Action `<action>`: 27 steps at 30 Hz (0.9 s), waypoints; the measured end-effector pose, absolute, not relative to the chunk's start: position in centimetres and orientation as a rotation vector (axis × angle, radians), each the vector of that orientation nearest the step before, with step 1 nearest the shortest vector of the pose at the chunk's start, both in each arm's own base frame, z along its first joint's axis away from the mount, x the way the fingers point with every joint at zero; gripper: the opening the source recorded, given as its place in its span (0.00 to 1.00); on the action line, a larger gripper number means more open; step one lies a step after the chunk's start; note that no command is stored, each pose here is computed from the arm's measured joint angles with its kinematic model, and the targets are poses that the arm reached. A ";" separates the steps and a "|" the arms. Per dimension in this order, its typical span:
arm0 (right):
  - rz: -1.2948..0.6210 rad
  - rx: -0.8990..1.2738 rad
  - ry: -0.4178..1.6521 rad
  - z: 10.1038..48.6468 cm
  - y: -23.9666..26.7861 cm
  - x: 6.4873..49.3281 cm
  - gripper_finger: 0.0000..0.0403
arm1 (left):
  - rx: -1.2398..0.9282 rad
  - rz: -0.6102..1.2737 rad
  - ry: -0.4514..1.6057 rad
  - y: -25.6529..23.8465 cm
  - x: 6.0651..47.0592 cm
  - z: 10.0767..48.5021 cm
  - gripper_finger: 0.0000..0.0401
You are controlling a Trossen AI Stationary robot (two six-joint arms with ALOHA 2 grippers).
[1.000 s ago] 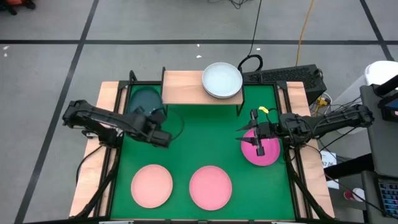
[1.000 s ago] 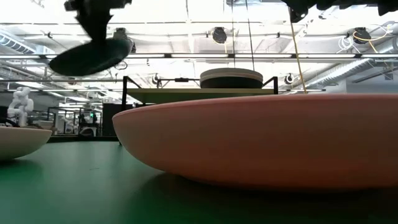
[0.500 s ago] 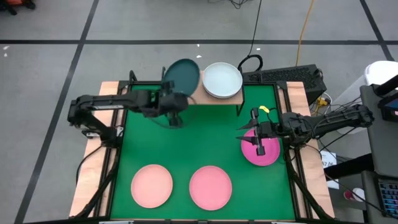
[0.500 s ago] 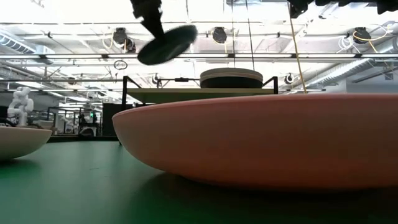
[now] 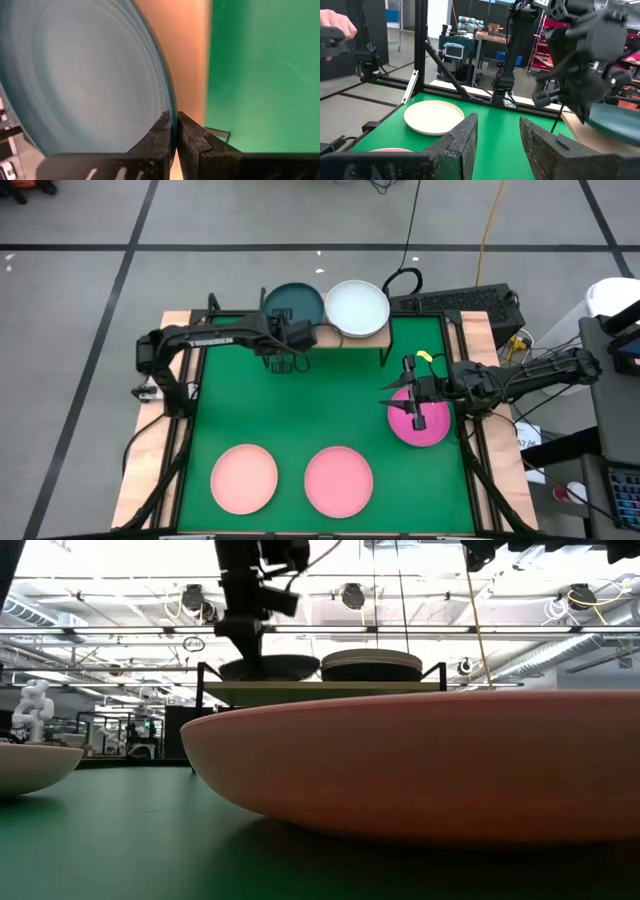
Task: Place and stack plates onto a shelf
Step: Put the black plate on the shelf
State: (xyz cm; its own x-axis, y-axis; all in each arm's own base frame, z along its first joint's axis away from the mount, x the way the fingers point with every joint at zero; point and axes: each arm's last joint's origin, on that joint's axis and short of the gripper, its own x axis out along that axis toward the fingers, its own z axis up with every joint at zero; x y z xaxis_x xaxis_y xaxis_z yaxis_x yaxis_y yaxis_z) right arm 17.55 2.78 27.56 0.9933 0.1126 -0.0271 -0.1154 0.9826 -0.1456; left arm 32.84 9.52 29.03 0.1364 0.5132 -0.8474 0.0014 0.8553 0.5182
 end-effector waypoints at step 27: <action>0.115 -0.139 0.025 27.5 2.8 17.5 0.32 | 0.412 0.394 1.424 8.8 32.7 28.7 0.34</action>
State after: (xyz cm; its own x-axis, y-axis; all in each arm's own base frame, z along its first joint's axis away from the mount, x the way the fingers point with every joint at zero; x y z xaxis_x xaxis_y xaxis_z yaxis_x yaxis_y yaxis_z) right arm 17.54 2.78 27.51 0.9931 0.1130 -0.0325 -0.1164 0.9837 -0.1367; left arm 32.74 8.77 28.73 0.1065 0.4969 -0.8613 -0.0168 0.8670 0.4981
